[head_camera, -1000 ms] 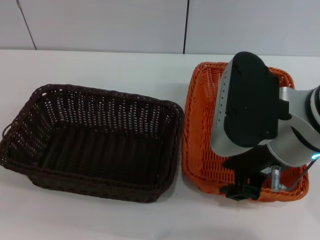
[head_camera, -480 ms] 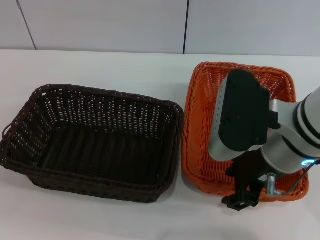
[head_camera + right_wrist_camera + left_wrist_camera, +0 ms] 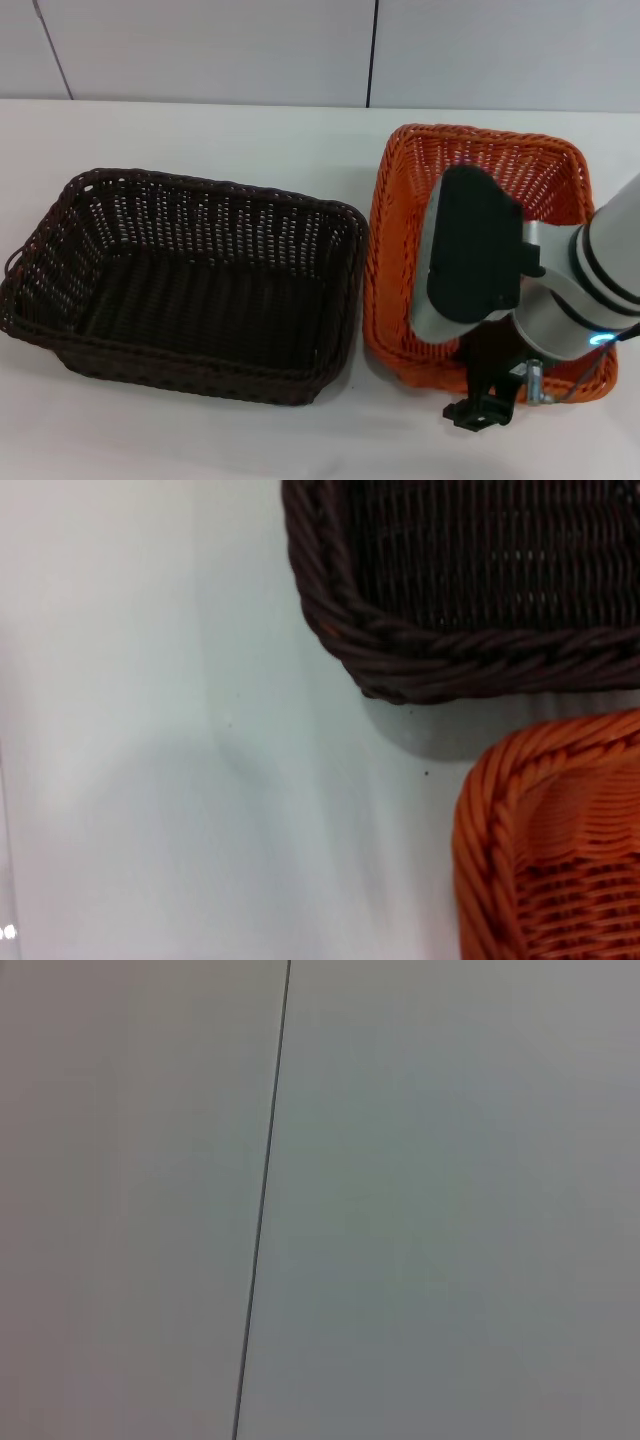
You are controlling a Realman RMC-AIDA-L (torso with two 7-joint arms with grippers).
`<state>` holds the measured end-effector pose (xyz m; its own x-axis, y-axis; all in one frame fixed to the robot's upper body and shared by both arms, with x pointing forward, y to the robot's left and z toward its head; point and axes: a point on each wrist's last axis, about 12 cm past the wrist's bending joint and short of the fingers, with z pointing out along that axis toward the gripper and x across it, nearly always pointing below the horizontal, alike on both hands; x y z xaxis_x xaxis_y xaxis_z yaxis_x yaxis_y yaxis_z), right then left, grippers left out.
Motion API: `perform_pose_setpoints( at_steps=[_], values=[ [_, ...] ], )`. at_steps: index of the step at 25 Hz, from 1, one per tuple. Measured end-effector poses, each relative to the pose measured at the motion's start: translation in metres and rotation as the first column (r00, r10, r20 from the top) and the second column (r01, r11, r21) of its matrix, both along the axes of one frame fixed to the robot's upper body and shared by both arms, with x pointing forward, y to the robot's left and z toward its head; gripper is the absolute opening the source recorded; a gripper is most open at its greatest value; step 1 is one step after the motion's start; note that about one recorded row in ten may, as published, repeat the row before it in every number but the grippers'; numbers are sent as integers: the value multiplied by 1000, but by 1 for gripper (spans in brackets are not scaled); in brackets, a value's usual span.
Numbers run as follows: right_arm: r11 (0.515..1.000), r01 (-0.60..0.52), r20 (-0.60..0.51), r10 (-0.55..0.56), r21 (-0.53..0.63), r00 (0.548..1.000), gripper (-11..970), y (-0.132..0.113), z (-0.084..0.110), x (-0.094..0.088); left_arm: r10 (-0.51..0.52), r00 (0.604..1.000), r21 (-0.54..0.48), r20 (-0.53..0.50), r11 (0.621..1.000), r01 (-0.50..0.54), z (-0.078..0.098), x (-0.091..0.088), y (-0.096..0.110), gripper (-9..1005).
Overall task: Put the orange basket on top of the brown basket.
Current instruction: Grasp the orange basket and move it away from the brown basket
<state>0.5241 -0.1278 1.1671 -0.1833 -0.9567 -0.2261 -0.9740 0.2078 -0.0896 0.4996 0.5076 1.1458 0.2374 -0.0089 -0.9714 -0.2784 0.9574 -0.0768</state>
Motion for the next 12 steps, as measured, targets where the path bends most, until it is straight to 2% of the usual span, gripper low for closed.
perform_pose_setpoints(
  at_steps=[5,12],
  values=[
    [1000,-4,10,4,-16,1000,485,0,-2,-1,2,1000,1,-2,1000,-2,-1,-1,1,520],
    [999,-11,76,15,-46,997,341,-1,5,1,7,1000,6,1,1000,-7,1,-3,4,519]
  ],
)
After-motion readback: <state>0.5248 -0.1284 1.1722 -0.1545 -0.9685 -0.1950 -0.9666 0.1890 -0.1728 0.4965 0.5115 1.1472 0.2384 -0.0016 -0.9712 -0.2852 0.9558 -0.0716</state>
